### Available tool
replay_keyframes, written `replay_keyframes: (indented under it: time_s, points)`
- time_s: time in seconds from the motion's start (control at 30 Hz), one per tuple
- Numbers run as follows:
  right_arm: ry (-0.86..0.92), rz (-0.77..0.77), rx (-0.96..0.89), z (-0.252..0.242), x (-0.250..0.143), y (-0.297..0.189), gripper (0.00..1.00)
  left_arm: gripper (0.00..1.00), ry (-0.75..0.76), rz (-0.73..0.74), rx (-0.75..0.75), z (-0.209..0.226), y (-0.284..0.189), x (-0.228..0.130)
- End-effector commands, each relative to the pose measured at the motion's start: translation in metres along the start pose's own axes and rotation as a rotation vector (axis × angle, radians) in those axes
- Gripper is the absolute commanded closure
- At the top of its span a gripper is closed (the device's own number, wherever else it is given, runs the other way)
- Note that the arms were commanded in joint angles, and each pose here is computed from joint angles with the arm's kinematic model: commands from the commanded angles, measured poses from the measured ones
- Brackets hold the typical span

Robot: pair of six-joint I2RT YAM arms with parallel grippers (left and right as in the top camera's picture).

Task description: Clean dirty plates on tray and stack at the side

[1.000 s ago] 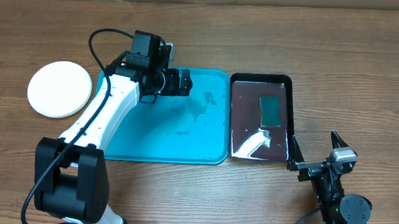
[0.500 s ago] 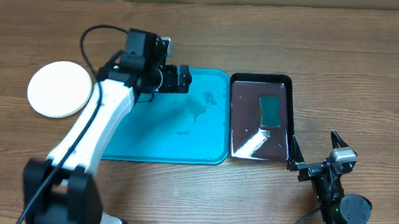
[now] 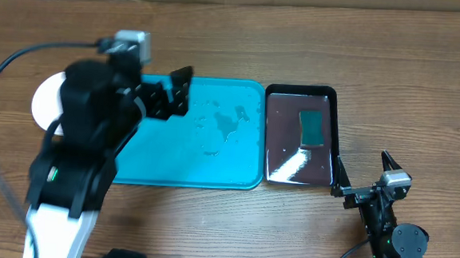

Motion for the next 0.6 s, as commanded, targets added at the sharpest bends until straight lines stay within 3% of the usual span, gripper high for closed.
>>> replay_keyframes:
  time_s: [0.0,0.23,0.33,0.57]
  points:
    - [0.003,-0.003,-0.013,-0.002,-0.002,0.000,0.00,0.00,0.017,-0.053,0.076,0.014,-0.032,-0.020]
    - [0.003,-0.002,-0.013,-0.002,-0.002,0.000,0.00,0.00,-0.009,-0.101,0.144,0.037,-0.055,-0.090]
    - [0.003,-0.003,-0.013,-0.002,-0.002,0.000,0.00,0.00,0.010,-0.281,0.150,0.044,-0.065,-0.105]
    - [0.003,-0.003,-0.013,-0.002,-0.002,0.000,0.00,0.00,0.101,-0.803,0.095,0.031,-0.112,-0.078]
Point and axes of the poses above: each gripper's point midway between its finger pads, its own y axis out along the fingers, its own z axis along the line the jaws close on, x = y × z, the point moved 5 cm from there along -y, back along the fingers, and after that the axes turned 3 degrees about y, right-handed, at the moved point
